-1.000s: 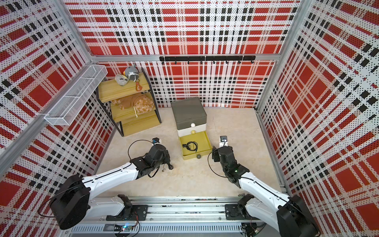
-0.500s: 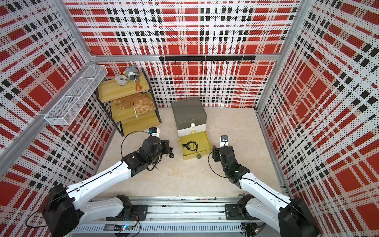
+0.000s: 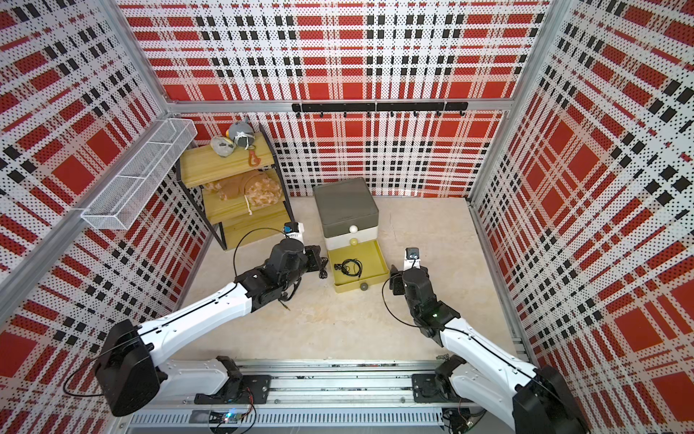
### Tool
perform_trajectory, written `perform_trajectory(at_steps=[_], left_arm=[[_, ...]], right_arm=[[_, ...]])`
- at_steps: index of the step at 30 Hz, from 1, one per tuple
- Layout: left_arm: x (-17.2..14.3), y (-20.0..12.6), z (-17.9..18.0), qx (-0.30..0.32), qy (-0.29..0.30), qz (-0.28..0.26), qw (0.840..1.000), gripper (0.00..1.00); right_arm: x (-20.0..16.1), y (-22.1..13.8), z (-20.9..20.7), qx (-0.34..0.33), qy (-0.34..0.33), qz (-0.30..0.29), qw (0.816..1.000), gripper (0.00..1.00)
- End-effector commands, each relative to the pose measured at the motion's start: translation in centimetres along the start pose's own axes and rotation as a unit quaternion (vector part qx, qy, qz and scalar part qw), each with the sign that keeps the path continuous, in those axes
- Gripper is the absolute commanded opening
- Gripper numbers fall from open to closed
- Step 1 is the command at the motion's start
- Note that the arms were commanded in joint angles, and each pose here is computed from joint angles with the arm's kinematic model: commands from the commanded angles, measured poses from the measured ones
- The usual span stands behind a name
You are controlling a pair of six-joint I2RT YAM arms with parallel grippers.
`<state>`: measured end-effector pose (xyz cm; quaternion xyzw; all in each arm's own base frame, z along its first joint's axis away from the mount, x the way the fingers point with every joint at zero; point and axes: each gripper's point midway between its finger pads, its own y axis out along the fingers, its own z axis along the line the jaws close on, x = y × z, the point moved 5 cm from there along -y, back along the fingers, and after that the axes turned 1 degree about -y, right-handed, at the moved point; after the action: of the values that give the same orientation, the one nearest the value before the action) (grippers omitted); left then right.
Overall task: Place the wired earphones into the drawer by color
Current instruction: Place the wired earphones in the drawer.
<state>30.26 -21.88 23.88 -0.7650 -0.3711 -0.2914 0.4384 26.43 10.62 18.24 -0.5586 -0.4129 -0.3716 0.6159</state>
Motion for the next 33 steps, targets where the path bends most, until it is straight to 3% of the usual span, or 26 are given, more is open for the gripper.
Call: perform_trajectory(at_steps=[1,12,33], left_arm=[[1.3,0.6,-2.1,-0.035,0.000,-0.021,0.999,0.00],[0.7,4.1,-4.5,-0.058,0.006,-0.013,0.998,0.00],[-3.6,10.4,-3.6,-0.050,-0.019,-0.005,0.999,0.00]], right_arm=[[-0.2,-0.2,-0.6,-0.011,0.002,-0.004,1.000,0.71],[-0.1,-0.3,-0.7,-0.012,0.003,-0.006,1.000,0.71],[-0.2,-0.3,-0.6,-0.010,0.003,-0.006,1.000,0.71]])
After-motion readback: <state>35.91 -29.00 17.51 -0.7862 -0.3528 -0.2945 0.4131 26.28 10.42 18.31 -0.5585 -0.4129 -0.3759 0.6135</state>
